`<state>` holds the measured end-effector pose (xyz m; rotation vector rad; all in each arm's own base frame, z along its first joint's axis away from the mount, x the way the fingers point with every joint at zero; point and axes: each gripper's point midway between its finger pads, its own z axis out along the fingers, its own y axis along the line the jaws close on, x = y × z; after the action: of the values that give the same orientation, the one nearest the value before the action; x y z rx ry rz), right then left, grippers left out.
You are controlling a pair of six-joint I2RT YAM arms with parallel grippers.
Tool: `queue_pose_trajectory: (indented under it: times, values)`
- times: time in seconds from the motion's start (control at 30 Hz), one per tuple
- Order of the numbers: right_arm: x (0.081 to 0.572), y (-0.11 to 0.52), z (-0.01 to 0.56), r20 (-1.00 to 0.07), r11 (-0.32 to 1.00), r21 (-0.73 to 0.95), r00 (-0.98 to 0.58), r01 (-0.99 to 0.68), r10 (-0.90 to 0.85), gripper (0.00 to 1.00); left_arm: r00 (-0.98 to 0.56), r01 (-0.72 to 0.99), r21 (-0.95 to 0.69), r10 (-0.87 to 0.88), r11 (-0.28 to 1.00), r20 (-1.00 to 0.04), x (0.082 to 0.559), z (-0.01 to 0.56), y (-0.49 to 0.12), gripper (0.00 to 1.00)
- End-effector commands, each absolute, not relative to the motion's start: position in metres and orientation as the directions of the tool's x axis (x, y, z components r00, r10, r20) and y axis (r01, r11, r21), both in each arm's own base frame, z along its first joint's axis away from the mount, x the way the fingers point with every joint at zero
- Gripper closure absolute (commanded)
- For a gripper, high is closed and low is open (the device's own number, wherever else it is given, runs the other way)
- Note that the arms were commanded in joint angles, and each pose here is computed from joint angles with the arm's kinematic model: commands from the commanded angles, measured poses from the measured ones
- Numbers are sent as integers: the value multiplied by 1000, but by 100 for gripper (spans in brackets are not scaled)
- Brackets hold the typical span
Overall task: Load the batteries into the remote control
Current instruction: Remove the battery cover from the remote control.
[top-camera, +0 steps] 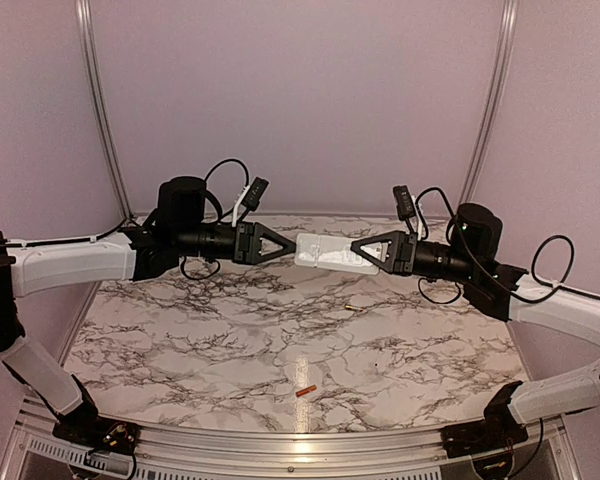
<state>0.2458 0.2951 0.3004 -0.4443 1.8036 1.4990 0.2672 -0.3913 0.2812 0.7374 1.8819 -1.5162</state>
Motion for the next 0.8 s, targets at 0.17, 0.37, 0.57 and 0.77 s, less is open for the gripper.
queue_pose_trajectory:
  times: [0.17, 0.37, 0.57, 0.77]
  values:
    - [246, 298, 314, -730, 213, 683, -654, -698, 199, 100, -662, 745, -647, 56, 163, -747, 270, 292, -404, 68]
    - [248, 298, 312, -731, 226, 682, -653, -695, 197, 100, -659, 749, -647, 71, 142, -748, 265, 294, -407, 81]
    - [253, 296, 306, -730, 261, 682, -656, -683, 192, 100, -655, 753, -642, 75, 145, -752, 261, 296, -404, 94]
    - [258, 292, 303, -734, 293, 676, -651, -676, 194, 100, -651, 757, -638, 75, 144, -756, 259, 298, -402, 100]
